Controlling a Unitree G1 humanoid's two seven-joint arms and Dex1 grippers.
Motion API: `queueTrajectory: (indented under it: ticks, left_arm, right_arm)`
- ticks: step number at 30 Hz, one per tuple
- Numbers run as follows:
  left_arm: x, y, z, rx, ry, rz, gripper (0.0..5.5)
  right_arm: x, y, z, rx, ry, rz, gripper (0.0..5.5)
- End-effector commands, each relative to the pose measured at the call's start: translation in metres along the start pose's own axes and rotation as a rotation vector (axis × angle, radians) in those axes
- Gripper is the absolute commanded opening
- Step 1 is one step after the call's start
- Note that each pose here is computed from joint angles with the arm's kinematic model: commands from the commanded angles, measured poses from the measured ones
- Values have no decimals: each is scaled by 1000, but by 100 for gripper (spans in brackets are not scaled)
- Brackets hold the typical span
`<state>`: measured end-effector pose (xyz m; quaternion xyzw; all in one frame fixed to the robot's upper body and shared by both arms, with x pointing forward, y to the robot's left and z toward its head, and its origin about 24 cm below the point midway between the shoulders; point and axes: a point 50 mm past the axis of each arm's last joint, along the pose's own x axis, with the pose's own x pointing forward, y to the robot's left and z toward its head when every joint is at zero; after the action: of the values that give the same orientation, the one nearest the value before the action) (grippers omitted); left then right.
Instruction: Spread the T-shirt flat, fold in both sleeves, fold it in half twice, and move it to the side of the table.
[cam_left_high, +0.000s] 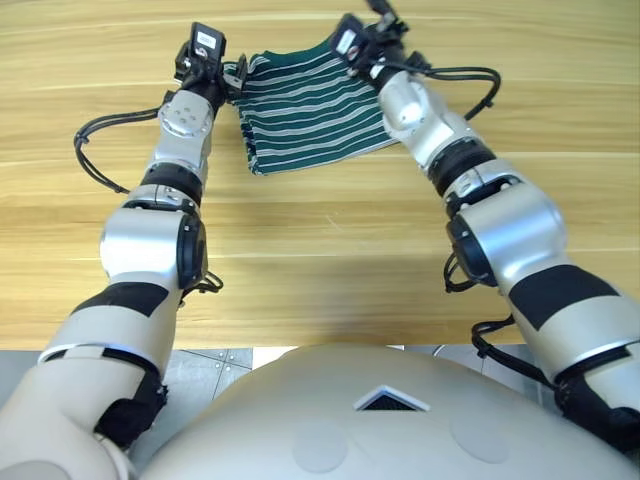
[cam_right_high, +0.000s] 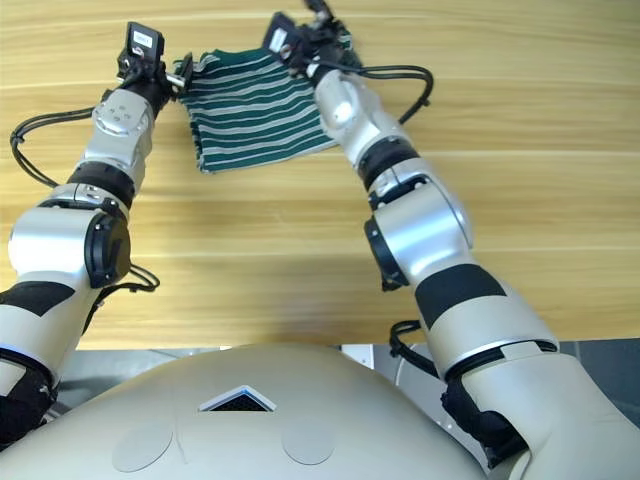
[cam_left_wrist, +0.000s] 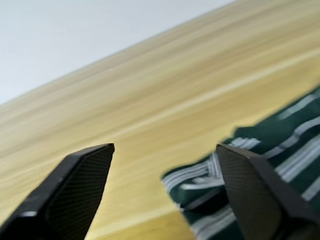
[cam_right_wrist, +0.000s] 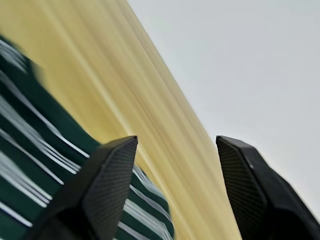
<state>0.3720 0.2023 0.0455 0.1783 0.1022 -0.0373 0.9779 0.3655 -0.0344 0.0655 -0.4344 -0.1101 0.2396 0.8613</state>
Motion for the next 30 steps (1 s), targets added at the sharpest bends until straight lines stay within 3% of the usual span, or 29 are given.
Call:
queueTrajectory:
  ticks: [1,9,14,19,25,30]
  left_arm:
    - [-5,31,-4,-52,2,164,432]
    - [-38,70,-34,-286,-143,418,432]
    - [-42,78,-30,-298,-212,463,432]
    - [-33,53,-16,-217,-261,338,432]
    - [-24,38,-5,-185,-281,254,432]
    - [-17,26,5,-162,-285,191,432]
  right_arm:
    - [-4,29,18,-118,-131,112,288]
    - [-32,93,5,-490,-173,450,288]
    - [-42,93,-16,-649,-167,594,288]
    - [-60,76,-42,-752,-247,676,288]
    - [-145,35,-84,-672,-397,776,288]
    - [-233,-16,-64,-477,-364,634,288]
